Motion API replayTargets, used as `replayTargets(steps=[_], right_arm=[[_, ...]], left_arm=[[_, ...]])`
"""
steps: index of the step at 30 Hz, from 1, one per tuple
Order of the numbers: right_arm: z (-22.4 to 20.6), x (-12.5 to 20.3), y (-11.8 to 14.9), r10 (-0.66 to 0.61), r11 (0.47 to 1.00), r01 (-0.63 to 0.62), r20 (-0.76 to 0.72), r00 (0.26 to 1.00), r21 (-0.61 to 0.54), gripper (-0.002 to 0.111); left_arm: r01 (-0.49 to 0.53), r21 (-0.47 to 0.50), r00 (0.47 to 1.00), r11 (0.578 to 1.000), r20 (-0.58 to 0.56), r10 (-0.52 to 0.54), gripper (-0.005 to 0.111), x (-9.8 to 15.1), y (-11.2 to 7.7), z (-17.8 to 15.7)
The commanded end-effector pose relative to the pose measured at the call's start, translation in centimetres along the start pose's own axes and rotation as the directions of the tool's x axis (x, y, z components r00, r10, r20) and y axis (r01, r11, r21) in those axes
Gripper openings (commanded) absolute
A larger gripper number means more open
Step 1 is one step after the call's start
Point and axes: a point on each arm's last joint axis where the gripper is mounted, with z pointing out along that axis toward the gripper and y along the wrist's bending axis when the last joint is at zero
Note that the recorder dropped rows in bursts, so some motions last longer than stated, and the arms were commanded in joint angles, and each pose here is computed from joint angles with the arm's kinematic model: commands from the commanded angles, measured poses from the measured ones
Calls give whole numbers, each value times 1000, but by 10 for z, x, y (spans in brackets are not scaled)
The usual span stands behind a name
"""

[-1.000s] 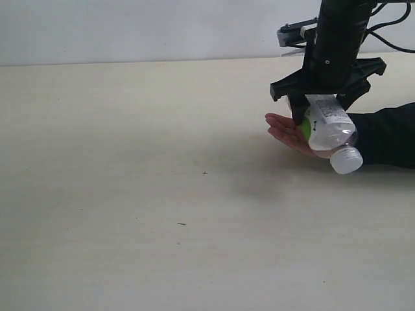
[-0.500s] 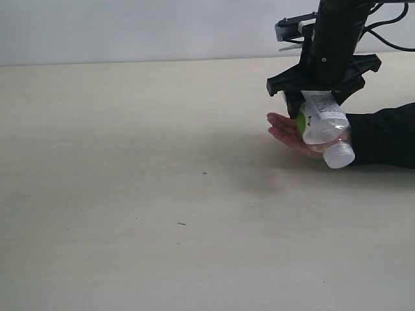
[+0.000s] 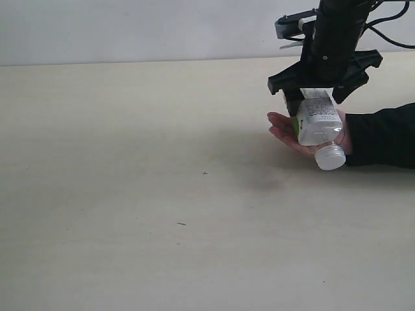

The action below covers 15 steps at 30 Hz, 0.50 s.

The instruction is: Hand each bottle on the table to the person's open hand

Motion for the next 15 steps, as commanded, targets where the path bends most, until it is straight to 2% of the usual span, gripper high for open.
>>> replayTargets(steps=[1,5,8,9,12,15], right_arm=[[-35,0,-8,-4,1000,3,107,994,12,76],[-93,3,-19,-27,1000,21,305,952,23,76],[-138,-4,-22,-31,999,41,576,817,-5,72],[-145,-4,-23,-28,999,42,610,792,-9,70],[-167,0,-25,-9,999,38,676,737,-27,54],[-180,9,-28,-25,999,47,692,721,-13,34]], left_arm=[[0,-3,1000,1000,6,0,0,0,1,0],[0,-3,1000,1000,6,0,0,0,1,0],[0,-3,1000,1000,6,0,0,0,1,0],[0,-3,1000,1000,6,0,0,0,1,0],[0,-3,1000,1000,6,0,0,0,1,0],[0,-3,1000,1000,6,0,0,0,1,0]])
